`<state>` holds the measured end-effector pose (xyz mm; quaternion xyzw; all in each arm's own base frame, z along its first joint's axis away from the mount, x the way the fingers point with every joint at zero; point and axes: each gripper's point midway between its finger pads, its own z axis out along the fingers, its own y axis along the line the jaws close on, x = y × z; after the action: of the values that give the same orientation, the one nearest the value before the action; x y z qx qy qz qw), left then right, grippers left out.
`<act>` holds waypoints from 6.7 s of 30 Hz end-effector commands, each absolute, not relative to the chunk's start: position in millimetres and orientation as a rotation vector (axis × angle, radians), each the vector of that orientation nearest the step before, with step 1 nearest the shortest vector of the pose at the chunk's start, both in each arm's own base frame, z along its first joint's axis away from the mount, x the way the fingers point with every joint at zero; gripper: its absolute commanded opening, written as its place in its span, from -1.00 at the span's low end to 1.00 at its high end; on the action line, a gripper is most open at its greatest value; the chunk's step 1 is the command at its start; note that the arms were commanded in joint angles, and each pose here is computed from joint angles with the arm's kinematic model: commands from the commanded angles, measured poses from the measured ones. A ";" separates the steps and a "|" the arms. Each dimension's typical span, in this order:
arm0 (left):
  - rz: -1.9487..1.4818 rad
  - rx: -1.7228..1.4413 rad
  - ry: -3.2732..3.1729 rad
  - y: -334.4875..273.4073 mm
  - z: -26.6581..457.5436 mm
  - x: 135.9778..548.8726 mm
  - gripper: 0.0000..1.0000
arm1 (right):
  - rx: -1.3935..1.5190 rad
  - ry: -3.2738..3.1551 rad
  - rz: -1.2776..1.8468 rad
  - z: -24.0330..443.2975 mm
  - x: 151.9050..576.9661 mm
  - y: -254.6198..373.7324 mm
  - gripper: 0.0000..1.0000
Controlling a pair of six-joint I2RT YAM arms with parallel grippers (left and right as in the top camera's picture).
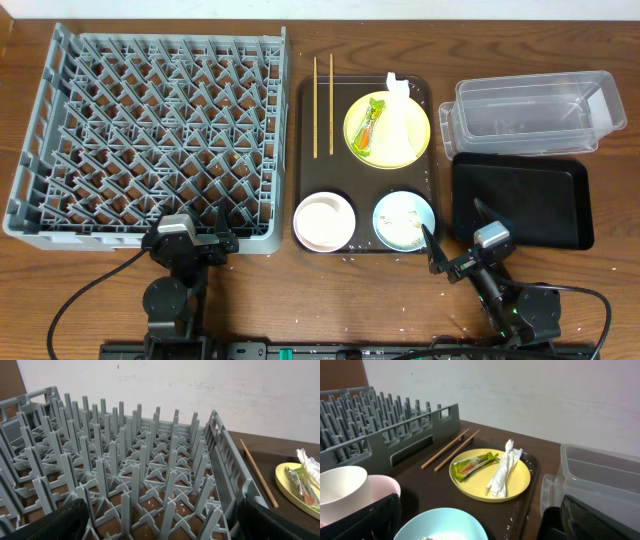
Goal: Sort waste into correct bins and load items into the dishwasher
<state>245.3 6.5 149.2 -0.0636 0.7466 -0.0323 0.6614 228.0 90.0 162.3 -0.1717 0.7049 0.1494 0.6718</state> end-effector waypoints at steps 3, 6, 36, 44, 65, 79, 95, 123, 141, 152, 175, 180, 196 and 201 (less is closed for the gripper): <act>-0.055 -0.140 1.741 7.3 132.1 244.2 0.92 | -0.389 1.592 0.326 160.6 228.3 89.4 0.98; -0.055 -0.139 1.741 7.3 132.0 244.2 0.92 | -0.389 1.592 0.326 160.6 228.3 89.4 0.99; -0.055 -0.139 1.741 7.3 132.1 244.2 0.92 | -0.389 1.592 0.326 160.6 228.3 89.4 0.98; -0.055 -0.139 1.741 7.3 132.1 244.2 0.92 | -0.389 1.592 0.326 160.6 228.3 89.4 0.99; -0.055 -0.140 1.741 7.3 132.1 244.2 0.92 | -0.389 1.592 0.326 160.6 228.3 89.4 0.99; -0.055 -0.140 1.744 7.3 131.2 244.3 0.92 | -0.388 1.592 0.326 160.6 228.3 89.3 0.99; -0.054 -0.140 1.754 7.3 129.2 244.4 0.92 | -0.389 1.592 0.326 160.6 228.3 89.4 0.98; -0.054 -0.140 1.754 7.3 129.2 244.4 0.92 | -0.383 1.585 0.296 162.3 230.0 86.0 0.99; -0.249 -0.263 1.698 -2.3 140.6 246.4 0.92 | -0.389 1.588 0.302 161.2 229.5 87.1 0.99; -0.352 -0.157 1.472 -18.7 242.9 238.8 0.92 | -0.246 1.359 0.441 242.9 222.2 85.7 0.98; -0.519 -0.100 2.119 -56.0 296.4 278.7 0.92 | -0.310 2.285 0.557 253.3 370.9 134.1 0.98; -0.535 -0.106 2.170 -58.0 286.6 271.3 0.92 | -0.331 2.304 0.704 237.6 379.7 159.7 0.97; -0.545 -0.102 2.173 -59.5 286.2 270.5 0.92 | -0.254 2.495 0.273 165.5 451.4 171.7 0.63; -0.545 -0.102 2.174 -59.5 286.1 270.3 0.93 | -0.158 2.575 0.118 116.3 476.5 159.0 0.03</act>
<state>271.0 -56.2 276.8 -0.0539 0.8776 -0.2141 0.4255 467.3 174.4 155.7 -0.0875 0.9438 0.1056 0.3007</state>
